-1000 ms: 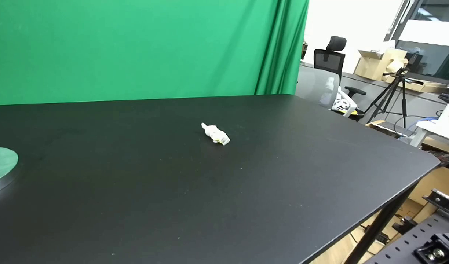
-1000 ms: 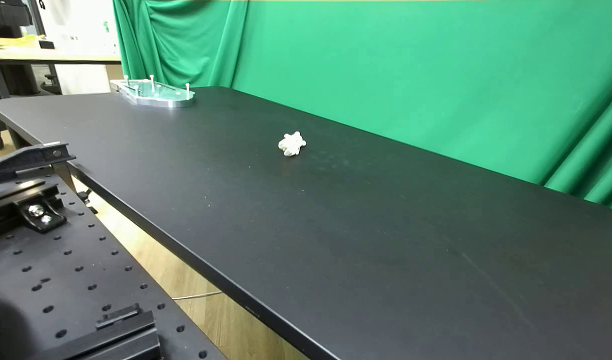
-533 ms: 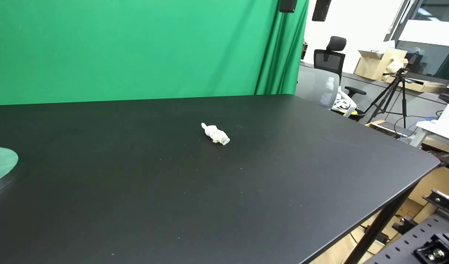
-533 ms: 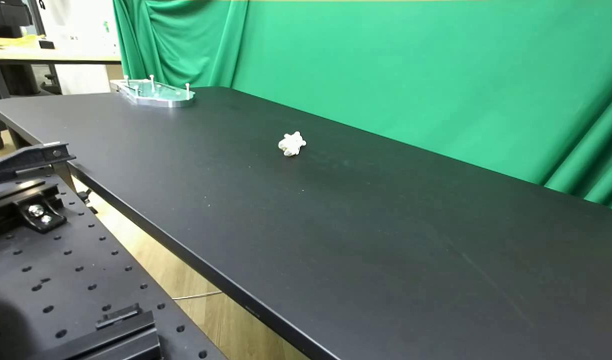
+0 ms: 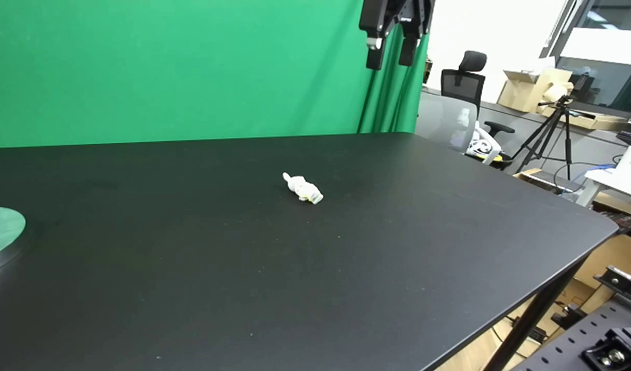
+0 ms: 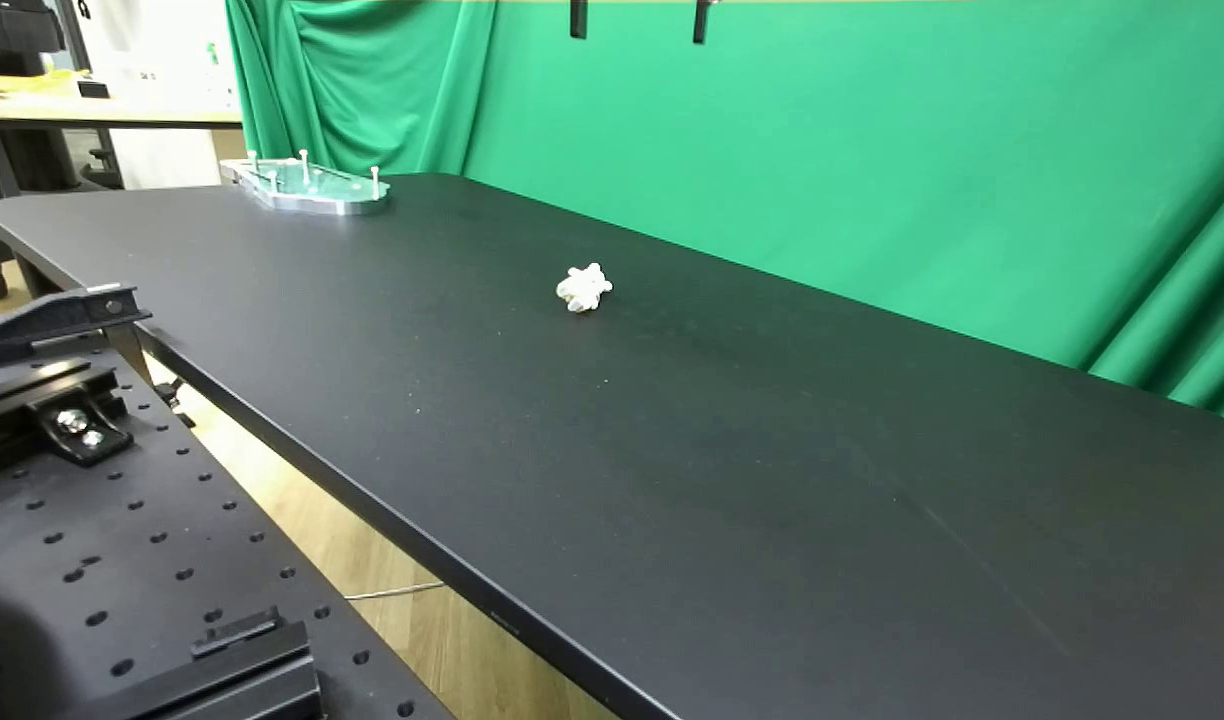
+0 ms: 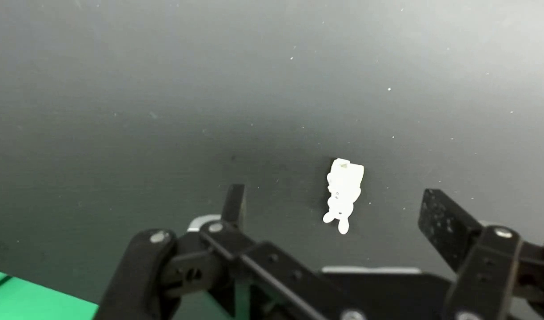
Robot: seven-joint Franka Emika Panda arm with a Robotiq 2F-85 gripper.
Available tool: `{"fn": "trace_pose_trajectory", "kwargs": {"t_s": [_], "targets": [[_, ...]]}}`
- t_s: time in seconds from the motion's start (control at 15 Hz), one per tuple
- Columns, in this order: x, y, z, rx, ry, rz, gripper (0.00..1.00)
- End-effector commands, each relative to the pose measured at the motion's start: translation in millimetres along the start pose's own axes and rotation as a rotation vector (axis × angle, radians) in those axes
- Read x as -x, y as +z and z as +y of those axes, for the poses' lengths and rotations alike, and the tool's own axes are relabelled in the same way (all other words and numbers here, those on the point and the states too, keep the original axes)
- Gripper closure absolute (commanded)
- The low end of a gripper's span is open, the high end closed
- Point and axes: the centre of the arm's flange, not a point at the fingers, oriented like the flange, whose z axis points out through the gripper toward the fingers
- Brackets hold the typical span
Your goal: Move the white rabbit towards you
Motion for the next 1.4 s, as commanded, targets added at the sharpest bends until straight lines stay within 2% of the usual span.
{"fn": "trace_pose_trajectory", "kwargs": {"t_s": [0.0, 0.07, 0.13, 0.47, 1.33], "targets": [[-36, 21, 7, 0.014, -0.063, 0.011, 0.0], [-36, 21, 8, 0.012, -0.029, 0.025, 0.0], [-22, 21, 2, 0.002, -0.037, 0.013, 0.0], [-25, 35, 0, -0.014, -0.051, -0.001, 0.0], [-70, 157, -2, -0.029, -0.1, -0.017, 0.0]]}}
